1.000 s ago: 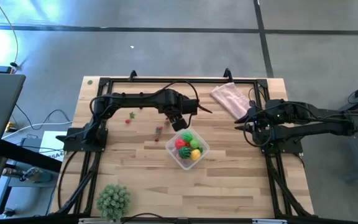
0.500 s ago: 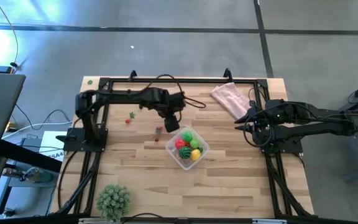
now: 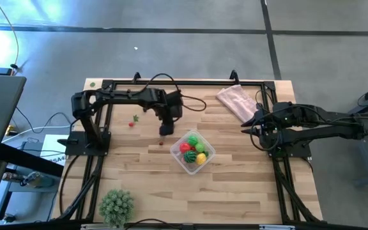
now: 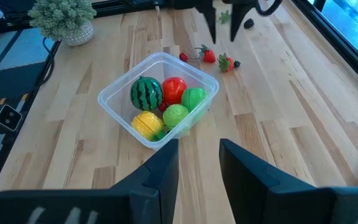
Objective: Pick and placing Produce into tupperware
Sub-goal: Put the top red strawberry into the transparent container
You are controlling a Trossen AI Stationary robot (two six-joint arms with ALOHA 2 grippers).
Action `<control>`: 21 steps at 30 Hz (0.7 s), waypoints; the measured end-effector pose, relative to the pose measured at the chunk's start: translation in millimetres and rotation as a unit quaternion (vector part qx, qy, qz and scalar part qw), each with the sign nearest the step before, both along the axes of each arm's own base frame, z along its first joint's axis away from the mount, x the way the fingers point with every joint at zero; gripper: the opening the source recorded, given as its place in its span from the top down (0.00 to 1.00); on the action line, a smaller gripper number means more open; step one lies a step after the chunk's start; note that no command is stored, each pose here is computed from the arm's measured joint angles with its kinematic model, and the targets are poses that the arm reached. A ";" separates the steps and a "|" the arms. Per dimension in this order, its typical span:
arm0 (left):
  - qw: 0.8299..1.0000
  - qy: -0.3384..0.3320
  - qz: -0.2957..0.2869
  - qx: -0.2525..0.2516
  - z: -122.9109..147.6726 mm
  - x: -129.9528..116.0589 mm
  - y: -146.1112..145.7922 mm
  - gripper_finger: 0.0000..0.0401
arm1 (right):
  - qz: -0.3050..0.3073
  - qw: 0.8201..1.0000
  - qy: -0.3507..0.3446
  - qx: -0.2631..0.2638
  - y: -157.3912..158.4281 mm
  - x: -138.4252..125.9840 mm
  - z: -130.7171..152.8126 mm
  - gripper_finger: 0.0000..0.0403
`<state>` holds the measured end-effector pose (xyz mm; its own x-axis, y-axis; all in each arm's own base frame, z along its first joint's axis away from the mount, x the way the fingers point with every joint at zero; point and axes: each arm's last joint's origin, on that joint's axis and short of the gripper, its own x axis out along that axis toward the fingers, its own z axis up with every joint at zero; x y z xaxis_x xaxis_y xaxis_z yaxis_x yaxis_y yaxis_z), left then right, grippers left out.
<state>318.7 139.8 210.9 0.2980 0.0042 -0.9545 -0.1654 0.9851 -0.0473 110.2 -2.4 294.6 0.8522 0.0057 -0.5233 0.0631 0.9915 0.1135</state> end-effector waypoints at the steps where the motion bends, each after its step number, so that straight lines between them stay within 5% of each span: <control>1: 1.000 -0.005 -0.013 0.008 -0.4 0.7 0.7 0.62 | 0.000 1.000 0.000 0.000 0.0 0.0 0.0 0.74; 21: 0.988 0.053 -0.135 0.058 -31.9 8.9 -1.4 0.62 | 0.000 1.000 0.000 0.000 0.0 0.0 0.1 0.74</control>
